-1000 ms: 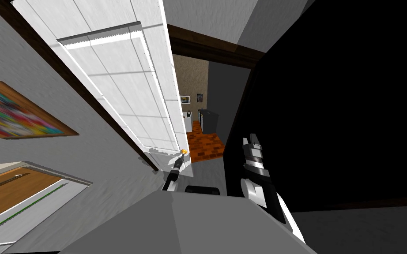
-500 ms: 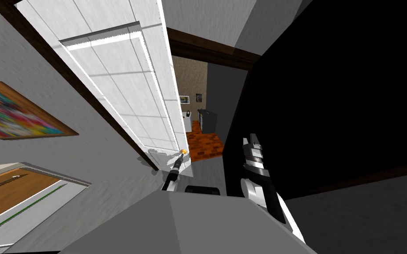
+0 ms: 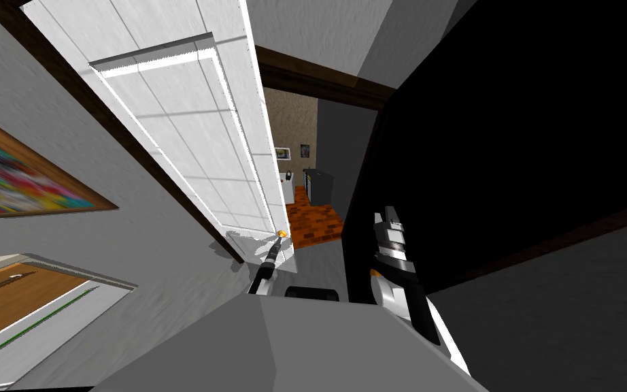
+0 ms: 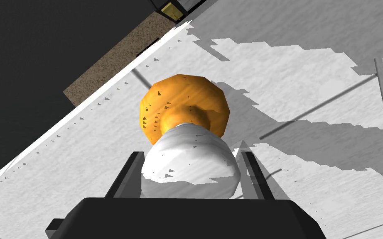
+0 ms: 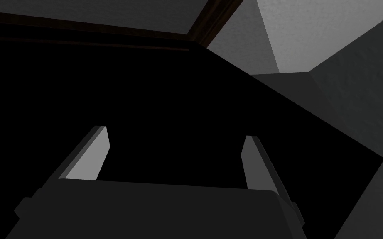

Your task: Pull the door open

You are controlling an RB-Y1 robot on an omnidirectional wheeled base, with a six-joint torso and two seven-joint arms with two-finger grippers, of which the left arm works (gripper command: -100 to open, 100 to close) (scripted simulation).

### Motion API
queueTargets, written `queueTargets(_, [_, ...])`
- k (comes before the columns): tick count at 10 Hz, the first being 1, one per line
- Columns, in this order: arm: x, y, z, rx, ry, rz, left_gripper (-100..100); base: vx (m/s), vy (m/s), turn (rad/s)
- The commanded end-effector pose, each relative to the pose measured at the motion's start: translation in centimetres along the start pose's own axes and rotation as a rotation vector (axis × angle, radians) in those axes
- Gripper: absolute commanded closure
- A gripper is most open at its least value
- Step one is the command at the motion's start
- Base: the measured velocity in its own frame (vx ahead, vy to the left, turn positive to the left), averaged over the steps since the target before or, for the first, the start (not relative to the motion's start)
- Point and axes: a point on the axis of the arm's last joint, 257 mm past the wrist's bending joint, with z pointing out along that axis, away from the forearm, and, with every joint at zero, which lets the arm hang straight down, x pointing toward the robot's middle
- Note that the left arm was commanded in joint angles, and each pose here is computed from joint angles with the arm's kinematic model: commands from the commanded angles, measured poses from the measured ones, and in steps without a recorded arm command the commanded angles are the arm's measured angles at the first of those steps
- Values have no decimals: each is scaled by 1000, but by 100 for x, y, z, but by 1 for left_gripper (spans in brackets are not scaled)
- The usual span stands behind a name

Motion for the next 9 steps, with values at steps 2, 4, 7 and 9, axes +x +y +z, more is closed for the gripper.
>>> queueTargets(2, [-17, 25, -7, -4, -4, -75, 100, -34, 6, -31])
queueTargets(4, [-35, 39, -6, -6, -7, -120, 100, -34, 8, -31])
queueTargets(7, [-74, 67, -3, -9, -13, -200, 100, -42, 8, -44])
queueTargets(9, [-94, 82, -2, -11, -17, -249, 100, -26, 8, -39])
